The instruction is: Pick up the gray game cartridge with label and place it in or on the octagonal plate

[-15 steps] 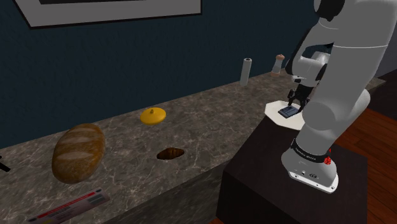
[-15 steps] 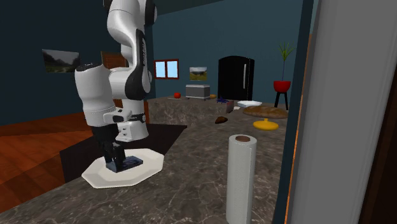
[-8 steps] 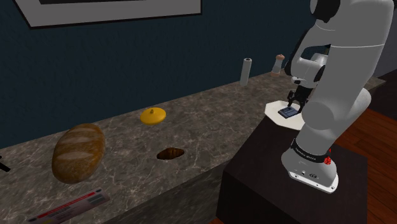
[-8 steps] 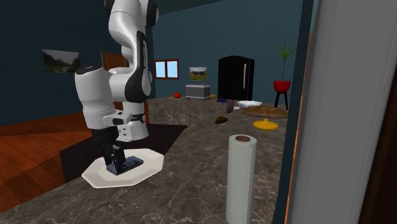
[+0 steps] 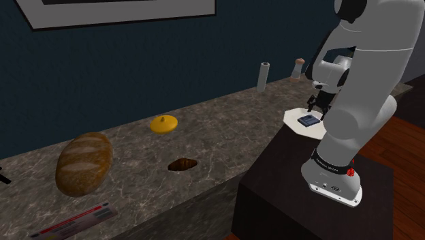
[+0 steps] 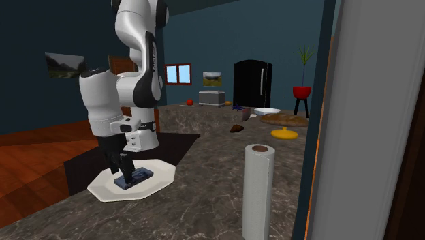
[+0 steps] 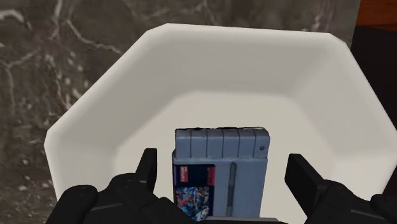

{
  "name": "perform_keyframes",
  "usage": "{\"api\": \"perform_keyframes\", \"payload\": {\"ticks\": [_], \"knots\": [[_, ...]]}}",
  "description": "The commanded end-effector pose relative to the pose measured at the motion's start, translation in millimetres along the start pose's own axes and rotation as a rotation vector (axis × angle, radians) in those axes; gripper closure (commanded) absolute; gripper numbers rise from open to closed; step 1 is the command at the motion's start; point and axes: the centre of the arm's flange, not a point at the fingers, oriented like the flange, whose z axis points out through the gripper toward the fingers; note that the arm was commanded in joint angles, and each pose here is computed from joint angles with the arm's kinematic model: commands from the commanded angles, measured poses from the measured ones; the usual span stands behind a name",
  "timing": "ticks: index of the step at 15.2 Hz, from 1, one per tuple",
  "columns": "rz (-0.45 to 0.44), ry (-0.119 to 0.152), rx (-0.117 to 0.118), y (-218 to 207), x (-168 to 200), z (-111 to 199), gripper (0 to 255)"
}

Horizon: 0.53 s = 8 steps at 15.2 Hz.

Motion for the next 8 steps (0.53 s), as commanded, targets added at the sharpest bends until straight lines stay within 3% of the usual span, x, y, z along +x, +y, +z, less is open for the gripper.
{"api": "perform_keyframes", "payload": {"ticks": [1,3,8], "knots": [[-0.002,-0.001,0.002,0,0,-20,0],[-0.002,-0.001,0.002,0,0,-44,0],[-0.002,-0.001,0.002,0,0,-44,0]]}}
